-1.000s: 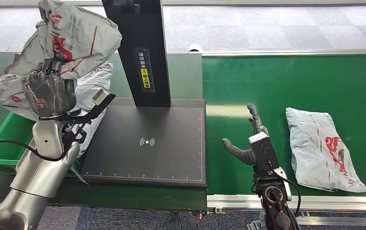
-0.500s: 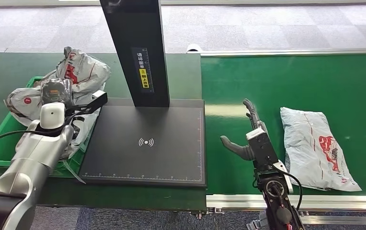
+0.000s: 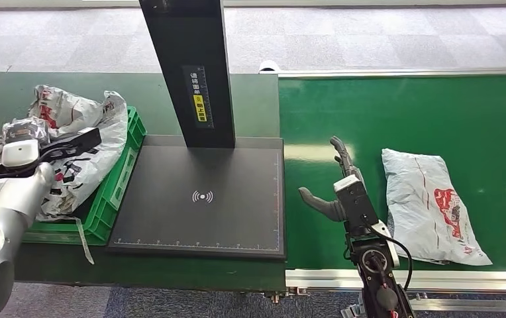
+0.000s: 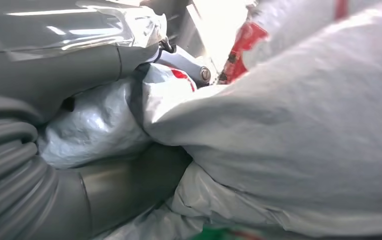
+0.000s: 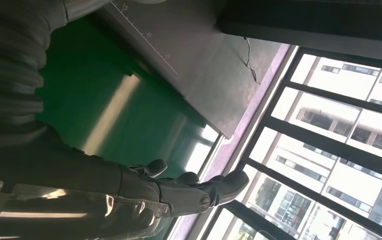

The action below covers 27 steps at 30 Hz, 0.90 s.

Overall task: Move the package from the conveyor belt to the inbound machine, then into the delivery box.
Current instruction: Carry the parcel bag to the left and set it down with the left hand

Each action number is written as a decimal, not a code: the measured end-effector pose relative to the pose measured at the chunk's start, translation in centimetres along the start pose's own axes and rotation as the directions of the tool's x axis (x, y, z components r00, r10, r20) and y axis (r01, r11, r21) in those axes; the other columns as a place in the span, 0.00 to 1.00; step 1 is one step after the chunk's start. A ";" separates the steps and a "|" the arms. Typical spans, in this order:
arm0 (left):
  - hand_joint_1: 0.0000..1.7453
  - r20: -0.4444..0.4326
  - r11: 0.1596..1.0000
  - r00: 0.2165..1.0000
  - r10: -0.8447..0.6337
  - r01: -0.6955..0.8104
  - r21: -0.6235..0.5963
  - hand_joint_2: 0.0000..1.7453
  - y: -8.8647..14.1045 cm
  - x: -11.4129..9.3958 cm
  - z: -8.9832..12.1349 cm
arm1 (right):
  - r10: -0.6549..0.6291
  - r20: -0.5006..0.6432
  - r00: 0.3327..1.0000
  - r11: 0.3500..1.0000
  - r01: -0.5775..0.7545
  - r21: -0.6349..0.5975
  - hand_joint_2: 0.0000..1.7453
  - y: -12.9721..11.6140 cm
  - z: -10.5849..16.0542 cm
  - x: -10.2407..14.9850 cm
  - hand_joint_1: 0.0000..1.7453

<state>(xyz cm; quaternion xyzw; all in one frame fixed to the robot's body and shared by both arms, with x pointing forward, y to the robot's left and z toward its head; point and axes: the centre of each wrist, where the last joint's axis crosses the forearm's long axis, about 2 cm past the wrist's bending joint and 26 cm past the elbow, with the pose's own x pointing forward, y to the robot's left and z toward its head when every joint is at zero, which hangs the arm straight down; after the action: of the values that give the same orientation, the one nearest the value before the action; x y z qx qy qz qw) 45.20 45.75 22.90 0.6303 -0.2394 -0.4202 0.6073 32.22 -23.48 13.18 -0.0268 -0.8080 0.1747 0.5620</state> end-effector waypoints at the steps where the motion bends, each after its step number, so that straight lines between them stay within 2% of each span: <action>1: 0.95 -0.022 1.000 1.000 0.006 -0.006 -0.003 1.00 0.2 -0.6 -0.3 | 0.001 0.000 1.000 1.000 -0.001 0.000 1.00 0.0 0.0 0.1 0.00; 4: 0.85 -0.062 1.000 0.998 0.012 -0.014 -0.026 1.00 0.9 -2.3 -1.0 | 0.003 -0.001 1.000 1.000 -0.003 -0.001 1.00 0.1 0.1 0.3 0.00; 9: 0.85 -0.067 0.999 0.998 0.013 -0.016 -0.041 1.00 1.4 -2.9 -1.3 | 0.003 0.000 1.000 1.000 -0.003 -0.002 1.00 0.2 0.1 0.4 0.00; 10: 0.76 -0.068 0.999 0.998 0.013 -0.016 -0.044 1.00 1.5 -3.1 -1.4 | 0.002 0.001 1.000 1.000 -0.002 -0.002 1.00 0.2 0.1 0.5 0.00; 12: 0.33 -0.069 0.999 0.998 0.014 -0.017 -0.050 1.00 1.7 -3.4 -1.5 | 0.001 0.004 1.000 1.000 -0.001 -0.003 1.00 0.3 0.0 0.6 0.00; 13: 0.12 -0.067 0.999 0.998 0.015 -0.018 -0.050 0.75 1.7 -3.5 -1.6 | 0.000 0.005 1.000 1.000 0.000 -0.004 1.00 0.4 0.0 0.6 0.00; 14: 0.00 -0.064 0.999 0.998 0.016 -0.019 -0.047 0.50 1.8 -3.5 -1.6 | -0.001 0.006 1.000 1.000 0.001 -0.004 1.00 0.4 0.0 0.7 0.00; 16: 0.00 -0.057 0.999 0.998 0.018 -0.020 -0.027 0.00 1.8 -3.5 -1.6 | 0.000 0.007 1.000 1.000 0.000 -0.004 1.00 0.4 -0.1 0.7 0.00; 21: 0.00 -0.043 0.998 0.999 0.028 -0.025 0.055 0.00 2.3 -3.1 -1.5 | 0.000 0.010 1.000 1.000 0.000 -0.004 1.00 0.6 -0.4 0.9 0.00; 27: 0.00 -0.024 0.994 0.999 0.045 -0.042 0.103 0.00 4.0 -3.0 -1.7 | 0.004 0.020 1.000 1.000 -0.004 -0.005 1.00 0.4 -0.9 1.3 0.00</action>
<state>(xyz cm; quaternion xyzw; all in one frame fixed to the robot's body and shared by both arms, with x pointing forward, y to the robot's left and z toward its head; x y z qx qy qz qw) 45.82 48.57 27.35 0.6608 -0.2665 -0.3856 0.5862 32.55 -22.54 14.49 -0.0279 -0.8138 0.1743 0.5536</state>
